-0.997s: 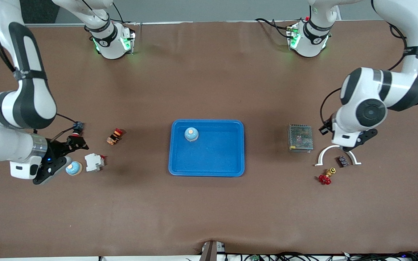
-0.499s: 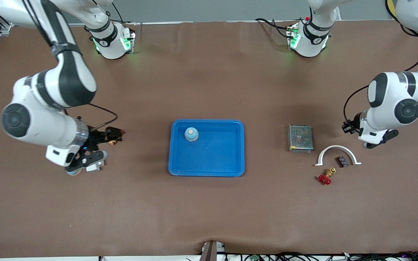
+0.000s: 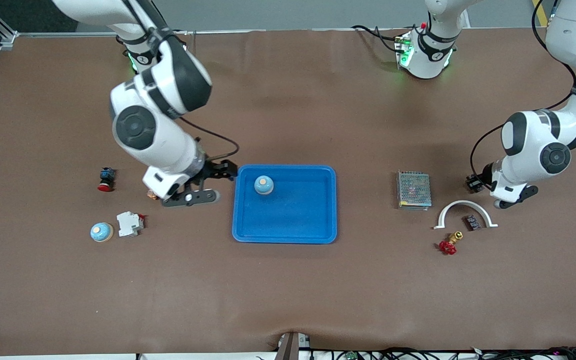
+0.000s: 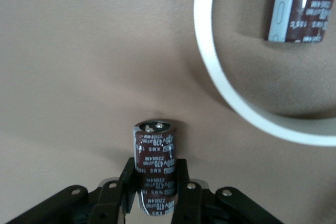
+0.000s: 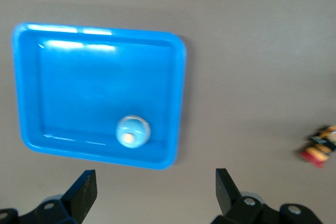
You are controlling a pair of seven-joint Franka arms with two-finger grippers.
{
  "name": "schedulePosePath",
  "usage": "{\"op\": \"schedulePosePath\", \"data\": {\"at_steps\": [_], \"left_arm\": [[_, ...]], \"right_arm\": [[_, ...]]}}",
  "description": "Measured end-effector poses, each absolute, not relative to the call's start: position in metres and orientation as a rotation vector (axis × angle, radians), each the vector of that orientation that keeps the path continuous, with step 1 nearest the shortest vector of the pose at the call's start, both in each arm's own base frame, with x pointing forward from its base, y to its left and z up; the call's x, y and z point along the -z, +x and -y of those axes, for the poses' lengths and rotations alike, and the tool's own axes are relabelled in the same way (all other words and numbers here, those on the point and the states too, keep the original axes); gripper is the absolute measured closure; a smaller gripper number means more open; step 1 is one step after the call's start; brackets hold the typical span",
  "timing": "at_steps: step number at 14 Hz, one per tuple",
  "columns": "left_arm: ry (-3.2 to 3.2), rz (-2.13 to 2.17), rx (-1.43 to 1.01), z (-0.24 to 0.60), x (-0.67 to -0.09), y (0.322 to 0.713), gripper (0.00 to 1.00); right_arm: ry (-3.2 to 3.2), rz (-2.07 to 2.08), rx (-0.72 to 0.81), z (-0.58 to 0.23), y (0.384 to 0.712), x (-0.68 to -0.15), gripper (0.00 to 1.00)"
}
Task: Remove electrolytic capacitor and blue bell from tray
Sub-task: 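Reach the right gripper to the second bell while the left gripper withdraws, then grasp and lift the bell with the right gripper while the left gripper rests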
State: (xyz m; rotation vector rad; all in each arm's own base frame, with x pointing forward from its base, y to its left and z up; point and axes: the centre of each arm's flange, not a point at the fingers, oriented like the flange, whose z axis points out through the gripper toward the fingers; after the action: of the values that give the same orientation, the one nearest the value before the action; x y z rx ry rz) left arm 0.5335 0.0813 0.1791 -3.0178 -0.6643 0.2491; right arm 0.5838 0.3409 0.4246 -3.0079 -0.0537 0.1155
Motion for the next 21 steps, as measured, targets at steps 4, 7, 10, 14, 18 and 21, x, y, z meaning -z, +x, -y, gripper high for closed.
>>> {"op": "schedulePosePath", "data": {"at_steps": [4,7,10,14,18,21], "left_arm": [[-3.027,0.664,-0.220,-0.081,-0.181,0.542,0.30],[-3.040,0.637,-0.160,-0.071,-0.200,0.552,0.01],[-3.037,0.568,-0.139,-0.047,-0.243,0.565,0.00],[-3.000,0.492,-0.158,-0.018,-0.326,0.589,0.00],[-2.984,0.477,-0.160,-0.008,-0.390,0.609,0.00],[-2.997,0.416,-0.129,-0.013,-0.427,0.621,0.00]], "right_arm": [[-3.017,0.014,-0.112,-0.399,0.559,-0.374,0.00],[-3.044,0.045,-0.104,-0.413,0.550,-0.332,0.00],[-3.037,0.041,-0.075,-0.418,0.538,-0.291,0.00],[-3.043,0.066,-0.088,-0.428,0.522,-0.253,0.00],[-3.045,0.059,-0.090,-0.427,0.522,-0.225,0.00],[-3.051,0.044,-0.058,-0.419,0.529,-0.209,0.00]]}}
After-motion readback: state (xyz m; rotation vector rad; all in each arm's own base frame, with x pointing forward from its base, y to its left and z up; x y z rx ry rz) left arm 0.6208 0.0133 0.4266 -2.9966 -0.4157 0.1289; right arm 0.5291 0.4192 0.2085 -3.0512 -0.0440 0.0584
